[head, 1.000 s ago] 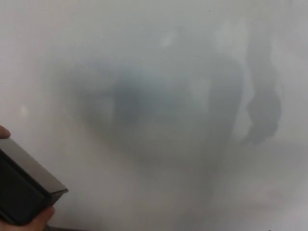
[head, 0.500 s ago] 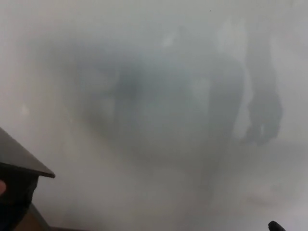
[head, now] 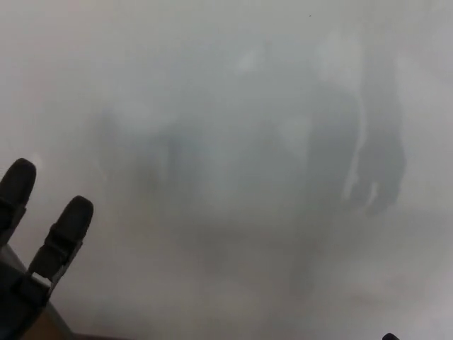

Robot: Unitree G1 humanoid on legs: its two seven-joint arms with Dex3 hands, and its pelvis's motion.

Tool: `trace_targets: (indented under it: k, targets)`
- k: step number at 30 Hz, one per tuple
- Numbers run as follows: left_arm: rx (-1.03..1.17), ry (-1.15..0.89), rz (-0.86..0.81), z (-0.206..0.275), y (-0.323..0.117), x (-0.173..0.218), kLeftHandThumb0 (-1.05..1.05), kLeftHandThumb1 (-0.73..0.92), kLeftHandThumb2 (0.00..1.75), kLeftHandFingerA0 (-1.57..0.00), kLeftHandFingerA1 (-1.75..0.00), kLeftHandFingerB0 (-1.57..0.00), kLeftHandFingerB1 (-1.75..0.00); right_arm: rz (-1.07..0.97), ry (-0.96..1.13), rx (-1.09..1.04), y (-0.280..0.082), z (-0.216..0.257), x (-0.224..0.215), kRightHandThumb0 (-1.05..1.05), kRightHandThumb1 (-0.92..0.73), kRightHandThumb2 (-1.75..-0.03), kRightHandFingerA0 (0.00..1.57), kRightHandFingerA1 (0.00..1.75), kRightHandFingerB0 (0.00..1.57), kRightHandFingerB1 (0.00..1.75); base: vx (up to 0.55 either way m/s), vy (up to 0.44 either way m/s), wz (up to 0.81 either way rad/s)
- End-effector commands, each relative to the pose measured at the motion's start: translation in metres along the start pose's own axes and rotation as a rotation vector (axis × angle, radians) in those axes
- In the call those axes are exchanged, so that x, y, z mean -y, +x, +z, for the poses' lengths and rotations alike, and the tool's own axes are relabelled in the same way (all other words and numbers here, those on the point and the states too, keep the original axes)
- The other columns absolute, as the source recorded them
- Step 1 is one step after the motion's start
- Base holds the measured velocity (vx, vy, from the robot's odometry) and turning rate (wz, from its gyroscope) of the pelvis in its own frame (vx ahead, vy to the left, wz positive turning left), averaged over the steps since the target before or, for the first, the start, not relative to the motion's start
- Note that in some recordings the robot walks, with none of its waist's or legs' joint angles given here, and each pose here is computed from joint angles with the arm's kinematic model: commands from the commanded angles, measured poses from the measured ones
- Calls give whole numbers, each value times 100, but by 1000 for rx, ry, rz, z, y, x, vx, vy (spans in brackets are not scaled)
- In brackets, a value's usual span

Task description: A magnetic marker holder is on the left hand side of the white board, the robot put the index and middle finger into the opening of the container and pull off the magnetic holder and hand it to a human on the left hand side.

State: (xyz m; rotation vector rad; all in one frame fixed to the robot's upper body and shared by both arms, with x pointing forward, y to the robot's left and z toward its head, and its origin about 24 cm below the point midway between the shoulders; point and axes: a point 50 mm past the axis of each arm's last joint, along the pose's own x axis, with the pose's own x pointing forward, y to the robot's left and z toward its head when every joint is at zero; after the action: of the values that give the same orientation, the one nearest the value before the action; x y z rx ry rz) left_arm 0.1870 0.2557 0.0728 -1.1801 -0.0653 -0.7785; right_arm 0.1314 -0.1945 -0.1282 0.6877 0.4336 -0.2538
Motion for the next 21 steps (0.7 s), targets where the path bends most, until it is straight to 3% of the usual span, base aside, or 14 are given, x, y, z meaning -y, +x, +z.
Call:
trace_targets:
  k: [1, 2, 3, 5, 6, 7, 8, 9, 10, 11, 12, 15, 20, 21]
  targets:
    - [-31, 101, -82, 4, -5, 3, -78, 36, 74, -1, -26, -6, -27, 11, 31, 5, 2, 5, 2, -69, -59, -96, 42, 62, 33, 52, 0, 0, 0]
    - [-41, 99, -86, 4, -5, 1, -79, 33, 73, 0, -26, -4, -29, 10, 31, 7, 2, 5, 3, -70, -75, -63, 48, 54, 40, 39, 0, 0, 0]
    - [-47, 97, -84, 3, -6, -1, -57, 33, 82, 0, -32, 0, -34, 7, 28, 5, 2, 5, 3, -70, -60, -98, 44, 62, 34, 52, 0, 0, 0]
    - [-53, 85, -76, 0, -9, -7, -58, 34, 82, 0, -32, 0, -32, 6, 27, 1, 2, 5, 3, -70, -61, -98, 44, 62, 32, 51, 0, 0, 0]
    - [-63, 65, -66, -4, -12, -13, -58, 35, 82, -1, -32, -1, -34, 6, 28, 0, 1, 5, 4, -70, -77, -63, 51, 55, 41, 38, 0, 0, 0]
    - [-69, 52, -58, -6, -15, -16, -58, 35, 82, -1, -32, -1, -34, 6, 27, 0, 1, 5, 4, -70, -77, -63, 51, 55, 41, 38, 0, 0, 0]
    - [-85, 21, -27, -12, -22, -24, -73, 36, 67, -8, -27, -8, -32, 4, 27, 1, 0, 5, 5, -71, -77, -63, 51, 55, 41, 38, 0, 0, 0]
    - [-93, 6, -10, -15, -25, -28, -73, 36, 67, -8, -27, -8, -32, 3, 28, 2, -1, 5, 6, -71, -77, -63, 51, 55, 41, 38, 0, 0, 0]
    - [-106, -15, 19, -20, -31, -34, -67, 40, 54, -6, -30, -10, -30, 3, 29, 2, -2, 6, 7, -70, -77, -63, 48, 55, 41, 39, 0, 0, 0]
    - [-110, -20, 27, -22, -33, -37, -67, 40, 54, -6, -30, -10, -30, 4, 29, 2, -2, 6, 7, -70, -77, -63, 48, 55, 41, 39, 0, 0, 0]
    - [-130, -15, 58, -27, -38, -42, -54, 33, 79, 0, -40, -3, -44, 4, 27, 2, -4, 6, 9, -70, -78, -63, 48, 55, 41, 38, 0, 0, 0]
    - [-189, -8, 154, -39, -52, -54, -35, 14, 80, 0, -50, 0, -48, 3, 20, 0, -5, 5, 10, -70, -78, -63, 49, 56, 44, 39, 0, 0, 0]
    - [-487, 201, 394, -69, -76, -76, -32, 30, 87, 0, -49, 0, -47, -13, 9, -10, -13, 5, 19, -70, -79, -64, 45, 53, 37, 37, 0, 0, 0]
    - [-591, 332, 474, -76, -80, -82, -63, 54, 57, -26, -34, -26, -30, -15, 7, -17, -15, 4, 21, -70, -79, -63, 47, 54, 38, 37, 0, 0, 0]
